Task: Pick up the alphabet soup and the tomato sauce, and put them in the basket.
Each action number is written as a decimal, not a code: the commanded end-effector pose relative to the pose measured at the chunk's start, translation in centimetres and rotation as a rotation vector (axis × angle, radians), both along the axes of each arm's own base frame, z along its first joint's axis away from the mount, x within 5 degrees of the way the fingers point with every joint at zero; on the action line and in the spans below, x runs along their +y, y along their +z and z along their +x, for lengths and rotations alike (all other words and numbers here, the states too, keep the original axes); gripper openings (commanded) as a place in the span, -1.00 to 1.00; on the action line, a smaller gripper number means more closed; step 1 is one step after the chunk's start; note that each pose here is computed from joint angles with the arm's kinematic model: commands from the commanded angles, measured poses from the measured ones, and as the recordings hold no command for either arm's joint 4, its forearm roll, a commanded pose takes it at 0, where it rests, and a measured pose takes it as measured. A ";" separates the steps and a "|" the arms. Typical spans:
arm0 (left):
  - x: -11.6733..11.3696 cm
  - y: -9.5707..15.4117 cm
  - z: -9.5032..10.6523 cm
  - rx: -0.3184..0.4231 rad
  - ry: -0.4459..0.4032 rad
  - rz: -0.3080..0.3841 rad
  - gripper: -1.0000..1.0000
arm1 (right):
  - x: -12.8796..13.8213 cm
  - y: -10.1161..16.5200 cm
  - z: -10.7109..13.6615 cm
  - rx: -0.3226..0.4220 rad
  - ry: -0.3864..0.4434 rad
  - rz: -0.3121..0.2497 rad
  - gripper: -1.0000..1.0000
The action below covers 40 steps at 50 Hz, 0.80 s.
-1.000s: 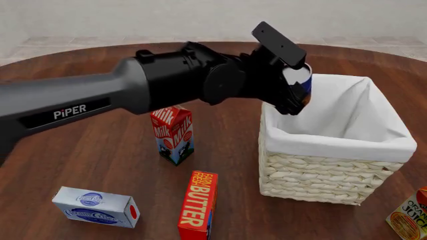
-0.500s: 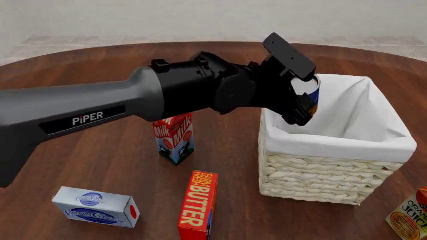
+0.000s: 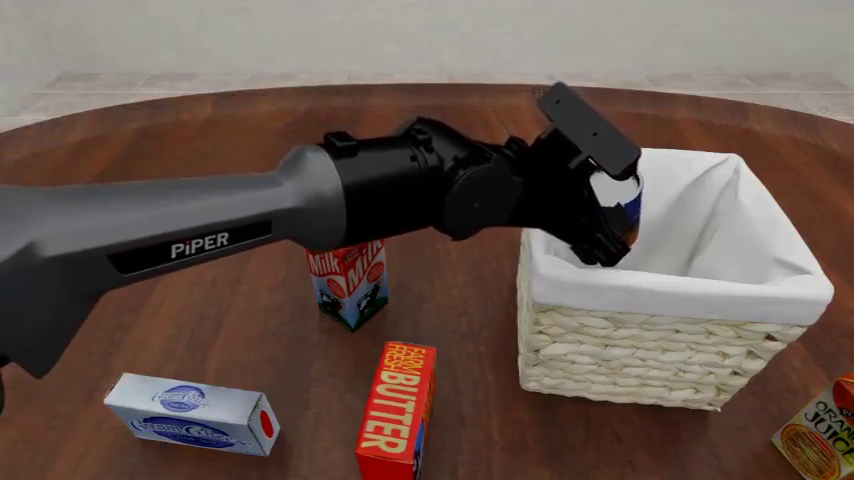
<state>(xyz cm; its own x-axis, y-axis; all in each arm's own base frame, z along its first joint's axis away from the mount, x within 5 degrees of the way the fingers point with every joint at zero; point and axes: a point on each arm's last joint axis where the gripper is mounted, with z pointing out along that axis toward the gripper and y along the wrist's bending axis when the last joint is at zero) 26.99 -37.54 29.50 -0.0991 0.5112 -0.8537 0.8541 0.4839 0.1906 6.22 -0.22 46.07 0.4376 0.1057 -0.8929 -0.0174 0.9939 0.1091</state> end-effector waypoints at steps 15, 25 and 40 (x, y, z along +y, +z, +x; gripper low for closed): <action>0.0 0.8 0.3 -0.024 -0.004 -0.004 1.00 | 0.0 -0.1 0.5 0.002 0.004 -0.005 1.00; 0.0 0.8 0.3 -0.024 -0.003 -0.005 1.00 | 0.0 -0.3 0.8 0.003 0.006 -0.006 1.00; 0.3 2.0 0.1 -0.034 -0.003 -0.020 1.00 | 0.1 -0.3 0.9 0.003 0.009 -0.008 1.00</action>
<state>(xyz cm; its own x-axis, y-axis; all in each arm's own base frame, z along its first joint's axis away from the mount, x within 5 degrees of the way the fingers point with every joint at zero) 27.20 -37.45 30.68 -0.0749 0.5032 -0.8609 0.8505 0.4829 0.2082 7.07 -0.17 45.81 0.4346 0.1031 -0.8947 -0.0250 0.9944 0.1025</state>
